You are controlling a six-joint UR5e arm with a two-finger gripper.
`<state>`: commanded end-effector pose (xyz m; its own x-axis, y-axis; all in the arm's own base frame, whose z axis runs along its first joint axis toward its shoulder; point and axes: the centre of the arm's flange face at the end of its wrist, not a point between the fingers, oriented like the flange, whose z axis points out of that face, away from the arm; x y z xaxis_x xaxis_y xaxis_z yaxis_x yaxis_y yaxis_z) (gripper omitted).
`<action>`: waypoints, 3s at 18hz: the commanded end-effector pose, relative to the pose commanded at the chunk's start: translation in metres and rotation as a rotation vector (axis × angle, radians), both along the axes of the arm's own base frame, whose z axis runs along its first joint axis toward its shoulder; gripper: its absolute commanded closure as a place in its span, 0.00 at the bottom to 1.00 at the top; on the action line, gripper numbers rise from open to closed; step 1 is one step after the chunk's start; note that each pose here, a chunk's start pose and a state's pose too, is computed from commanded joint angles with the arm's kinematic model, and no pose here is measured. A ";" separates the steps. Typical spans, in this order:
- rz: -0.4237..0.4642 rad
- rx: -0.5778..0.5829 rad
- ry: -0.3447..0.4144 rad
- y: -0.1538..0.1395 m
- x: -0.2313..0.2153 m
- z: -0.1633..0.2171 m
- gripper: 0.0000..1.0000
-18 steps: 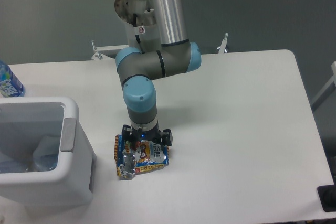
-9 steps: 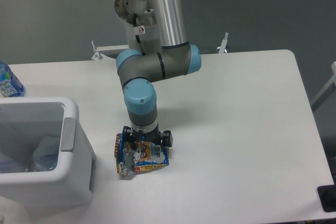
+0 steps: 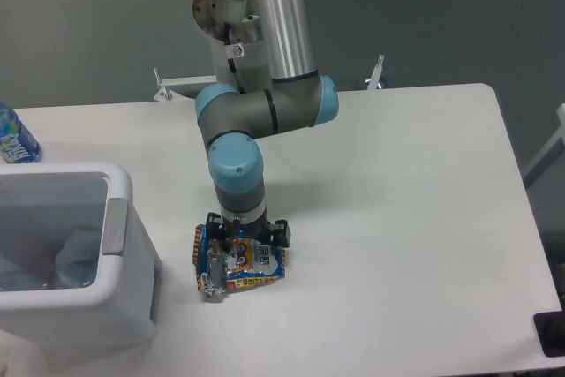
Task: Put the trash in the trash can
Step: 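Lower onto the blue wrapper and close the gripper on it, then lift the wrapper and carry it over the trash bin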
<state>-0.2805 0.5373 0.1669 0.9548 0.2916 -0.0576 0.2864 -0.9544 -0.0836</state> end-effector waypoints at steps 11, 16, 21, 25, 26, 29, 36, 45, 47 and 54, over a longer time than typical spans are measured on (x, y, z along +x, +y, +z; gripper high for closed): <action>0.008 0.002 0.001 0.000 0.000 0.001 0.40; 0.009 0.010 0.008 -0.001 -0.002 0.007 0.52; 0.058 0.038 0.023 0.005 -0.008 0.021 0.99; 0.075 0.048 0.034 0.007 -0.013 0.027 1.00; 0.078 0.059 0.041 0.006 -0.017 0.035 1.00; 0.107 0.106 0.062 -0.003 -0.037 0.062 1.00; 0.251 0.411 0.098 0.015 -0.082 0.197 1.00; 0.386 0.723 0.120 0.065 -0.036 0.357 1.00; 0.335 0.754 0.113 0.069 0.005 0.379 1.00; 0.175 0.738 0.056 0.065 0.126 0.382 1.00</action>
